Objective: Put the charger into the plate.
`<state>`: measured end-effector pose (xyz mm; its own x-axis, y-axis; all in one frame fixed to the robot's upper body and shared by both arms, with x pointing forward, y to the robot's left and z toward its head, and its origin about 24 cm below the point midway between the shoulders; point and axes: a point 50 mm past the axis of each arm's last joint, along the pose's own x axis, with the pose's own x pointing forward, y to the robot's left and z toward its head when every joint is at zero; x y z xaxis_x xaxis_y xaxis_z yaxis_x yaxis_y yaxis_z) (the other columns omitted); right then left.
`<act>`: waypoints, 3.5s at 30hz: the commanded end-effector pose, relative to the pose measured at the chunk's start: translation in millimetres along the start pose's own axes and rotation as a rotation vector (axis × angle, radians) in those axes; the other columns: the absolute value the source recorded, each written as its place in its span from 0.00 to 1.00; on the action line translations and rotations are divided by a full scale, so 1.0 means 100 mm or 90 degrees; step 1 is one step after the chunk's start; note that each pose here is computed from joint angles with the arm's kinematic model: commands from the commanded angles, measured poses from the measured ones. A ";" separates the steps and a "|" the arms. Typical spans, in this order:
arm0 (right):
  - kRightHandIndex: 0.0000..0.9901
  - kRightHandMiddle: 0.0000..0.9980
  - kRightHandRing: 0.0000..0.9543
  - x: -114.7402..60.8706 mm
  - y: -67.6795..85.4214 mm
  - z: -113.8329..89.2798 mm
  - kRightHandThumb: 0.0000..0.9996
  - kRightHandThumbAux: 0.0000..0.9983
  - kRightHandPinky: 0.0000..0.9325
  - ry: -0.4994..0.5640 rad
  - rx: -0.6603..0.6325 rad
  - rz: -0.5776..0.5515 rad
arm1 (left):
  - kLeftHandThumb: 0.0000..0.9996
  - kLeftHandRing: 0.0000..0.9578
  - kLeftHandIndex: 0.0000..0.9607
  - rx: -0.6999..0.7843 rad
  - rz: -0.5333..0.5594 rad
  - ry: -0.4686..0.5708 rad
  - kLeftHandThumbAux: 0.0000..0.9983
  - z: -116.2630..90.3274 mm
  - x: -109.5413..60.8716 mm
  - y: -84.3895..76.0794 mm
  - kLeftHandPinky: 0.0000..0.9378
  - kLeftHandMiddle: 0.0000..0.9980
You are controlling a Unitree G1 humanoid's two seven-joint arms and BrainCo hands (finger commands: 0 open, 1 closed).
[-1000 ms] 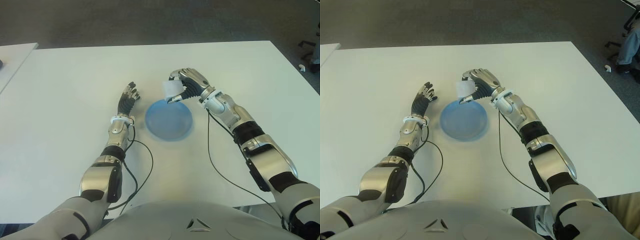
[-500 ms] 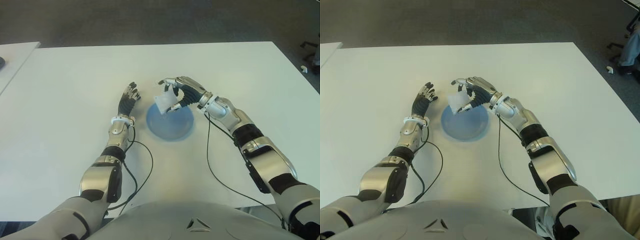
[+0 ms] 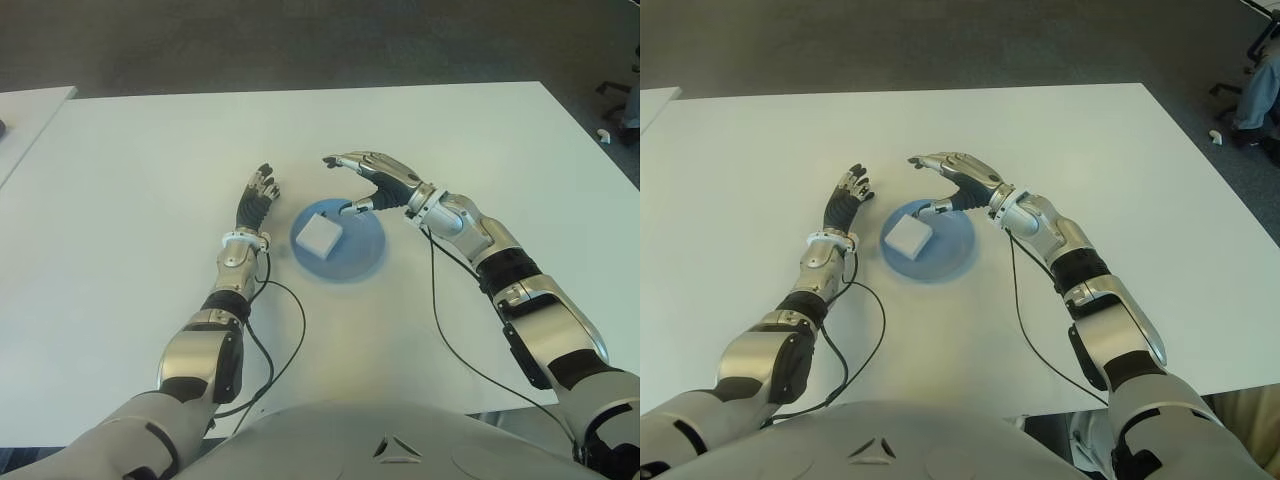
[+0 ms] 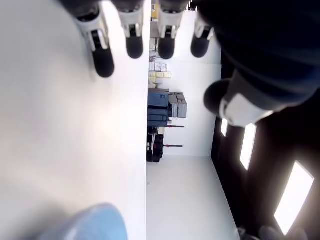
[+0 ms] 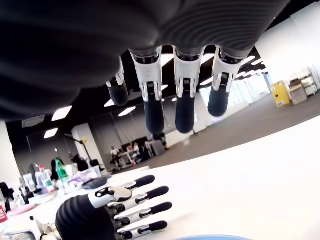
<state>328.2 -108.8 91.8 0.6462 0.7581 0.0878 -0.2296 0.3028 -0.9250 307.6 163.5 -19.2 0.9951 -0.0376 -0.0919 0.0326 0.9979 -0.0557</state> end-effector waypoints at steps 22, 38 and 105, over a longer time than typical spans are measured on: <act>0.00 0.00 0.00 -0.15 -0.21 -0.15 0.39 0.12 0.00 0.062 0.028 -0.059 | 0.00 0.00 0.00 0.011 -0.016 0.040 0.59 -0.11 -0.05 0.04 0.00 0.00; 0.00 0.00 0.00 -0.52 -0.03 -0.69 0.17 0.46 0.00 0.284 0.482 -0.450 | 0.00 0.00 0.00 -0.004 -0.024 0.042 0.61 -0.11 -0.05 0.05 0.00 0.00; 0.00 0.00 0.00 -0.91 1.13 -0.60 0.00 0.71 0.00 0.457 0.640 -0.242 | 0.00 0.00 0.00 -0.014 -0.022 0.045 0.61 -0.14 -0.11 0.06 0.00 0.00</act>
<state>307.0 -177.3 -13.7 0.9869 0.1431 -0.0741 -0.1546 0.9708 -0.1834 303.9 169.2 -20.8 0.9918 -0.0777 -0.1018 0.0704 0.9949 -0.0729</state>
